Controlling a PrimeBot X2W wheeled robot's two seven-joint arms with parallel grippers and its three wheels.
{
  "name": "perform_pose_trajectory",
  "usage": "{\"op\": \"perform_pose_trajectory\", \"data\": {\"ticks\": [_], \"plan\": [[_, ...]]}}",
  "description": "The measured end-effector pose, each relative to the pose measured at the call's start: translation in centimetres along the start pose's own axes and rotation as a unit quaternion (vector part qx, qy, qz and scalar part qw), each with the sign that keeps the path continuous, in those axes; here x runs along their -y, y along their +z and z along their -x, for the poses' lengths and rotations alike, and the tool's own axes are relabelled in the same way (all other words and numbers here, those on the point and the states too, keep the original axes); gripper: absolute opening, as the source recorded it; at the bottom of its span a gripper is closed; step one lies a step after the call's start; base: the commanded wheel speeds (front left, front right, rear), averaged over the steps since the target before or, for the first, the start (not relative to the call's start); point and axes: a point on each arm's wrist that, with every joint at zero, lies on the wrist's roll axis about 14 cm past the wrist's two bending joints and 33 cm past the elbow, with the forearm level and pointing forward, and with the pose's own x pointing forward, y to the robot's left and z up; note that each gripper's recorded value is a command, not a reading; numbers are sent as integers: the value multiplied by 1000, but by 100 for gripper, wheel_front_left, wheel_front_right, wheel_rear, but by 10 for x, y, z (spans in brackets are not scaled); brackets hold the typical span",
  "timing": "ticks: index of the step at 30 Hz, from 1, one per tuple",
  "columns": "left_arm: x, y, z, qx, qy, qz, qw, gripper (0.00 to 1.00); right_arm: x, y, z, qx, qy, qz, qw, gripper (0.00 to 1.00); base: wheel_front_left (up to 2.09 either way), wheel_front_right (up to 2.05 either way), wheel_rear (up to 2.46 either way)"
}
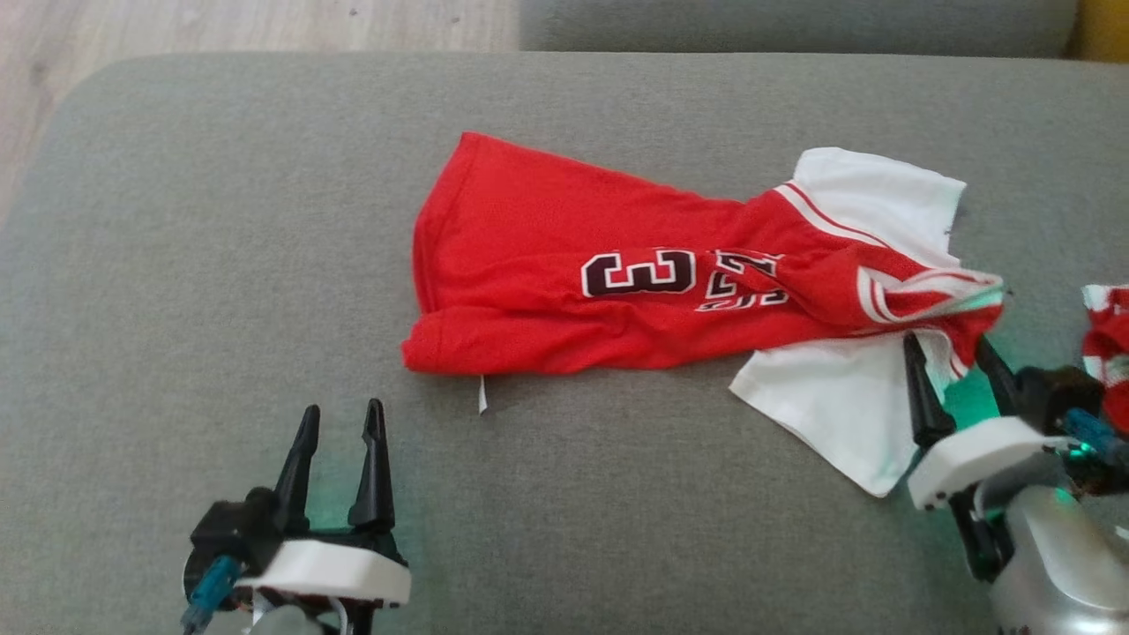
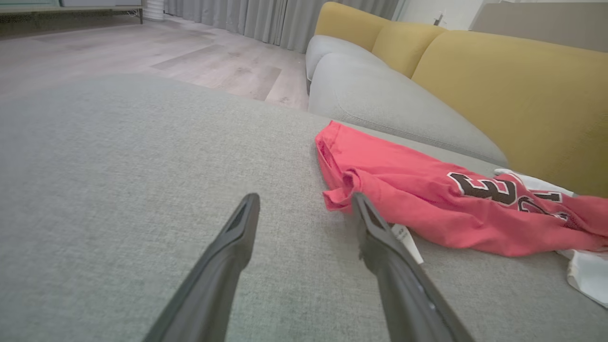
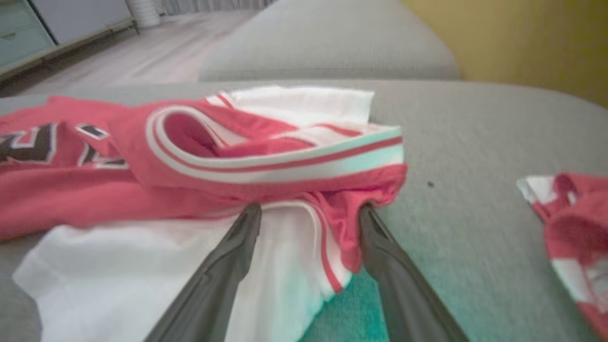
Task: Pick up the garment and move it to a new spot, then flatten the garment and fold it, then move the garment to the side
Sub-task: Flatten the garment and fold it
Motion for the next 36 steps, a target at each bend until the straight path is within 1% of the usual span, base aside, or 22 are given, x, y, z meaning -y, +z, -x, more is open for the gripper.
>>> {"op": "perform_pose_trajectory", "data": {"ticks": [5,10,16,21,26,27,29,32,36], "plan": [[15,-7,-10,-13,-26,-1,1000,100,-16,23,4,47,16,3,999,100,0,0,0],[31,-8,-30,-20,-56,-8,998,100,-29,13,18,47,26,-6,999,100,0,0,0],[42,-19,-50,-43,-75,-16,996,100,-41,13,17,51,40,-13,998,100,0,0,0],[44,-29,-54,-63,-80,1,995,100,-45,10,16,48,46,-13,998,100,0,0,0],[48,-29,-54,-64,-88,5,994,100,-47,11,15,50,50,-16,997,100,0,0,0],[49,-29,-53,-65,-91,3,994,56,-48,11,15,50,51,-16,997,100,0,0,0],[52,-31,-52,-68,-99,-1,993,0,-50,12,14,50,54,-17,997,100,0,0,0],[57,-20,-53,-52,-110,-3,993,0,-52,14,14,54,56,-18,997,100,0,0,0],[67,12,-53,-2,-126,-9,992,0,-56,22,15,63,61,-19,996,100,0,0,0]]}}
